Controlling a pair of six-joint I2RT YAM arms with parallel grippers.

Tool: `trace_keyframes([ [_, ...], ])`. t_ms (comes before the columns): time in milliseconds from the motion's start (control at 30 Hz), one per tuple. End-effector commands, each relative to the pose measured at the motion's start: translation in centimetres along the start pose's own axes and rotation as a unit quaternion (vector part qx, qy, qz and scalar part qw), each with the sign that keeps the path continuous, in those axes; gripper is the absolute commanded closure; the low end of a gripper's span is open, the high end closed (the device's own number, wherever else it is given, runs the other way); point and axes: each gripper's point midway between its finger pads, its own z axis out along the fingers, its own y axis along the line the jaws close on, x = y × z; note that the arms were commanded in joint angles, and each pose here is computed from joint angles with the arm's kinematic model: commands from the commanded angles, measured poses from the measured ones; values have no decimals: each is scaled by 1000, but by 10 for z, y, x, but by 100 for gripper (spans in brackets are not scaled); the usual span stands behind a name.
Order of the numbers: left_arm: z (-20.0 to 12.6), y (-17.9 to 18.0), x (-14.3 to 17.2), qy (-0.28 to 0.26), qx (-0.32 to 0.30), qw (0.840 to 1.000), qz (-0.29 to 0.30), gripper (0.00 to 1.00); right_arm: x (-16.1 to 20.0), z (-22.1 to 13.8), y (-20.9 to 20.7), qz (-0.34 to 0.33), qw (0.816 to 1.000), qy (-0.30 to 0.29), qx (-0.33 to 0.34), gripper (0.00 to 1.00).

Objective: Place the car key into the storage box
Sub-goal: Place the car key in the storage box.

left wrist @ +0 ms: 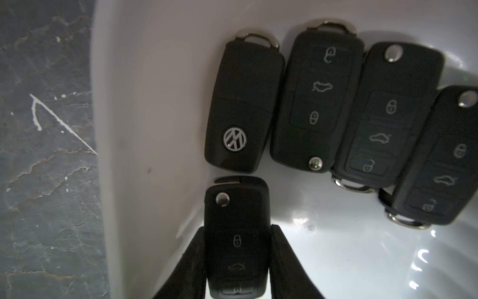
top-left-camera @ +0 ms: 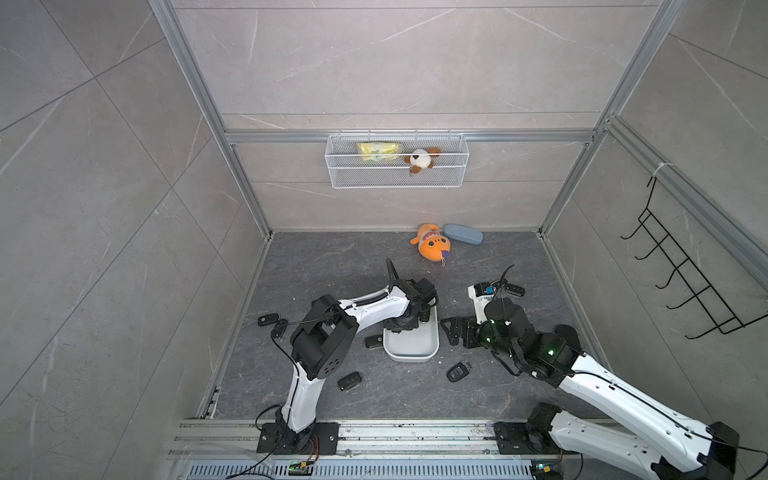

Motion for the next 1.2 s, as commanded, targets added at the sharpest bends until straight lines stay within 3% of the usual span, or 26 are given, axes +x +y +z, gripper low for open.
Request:
trace_keyframes([
  [0, -2, 6, -5, 0, -18, 1000, 15, 67, 4, 2, -7, 2, 1000, 4, 16, 0],
  [433, 4, 10, -2, 4, -33, 999, 22, 53, 4, 7, -6, 1, 1000, 7, 16, 0],
  [700, -11, 9, -9, -8, -19, 1000, 13, 52, 1, 6, -11, 3, 999, 0, 33, 0],
  [1167, -71, 1, -26, -54, 71, 996, -15, 33, -22, -8, -65, 19, 980, -48, 192, 0],
])
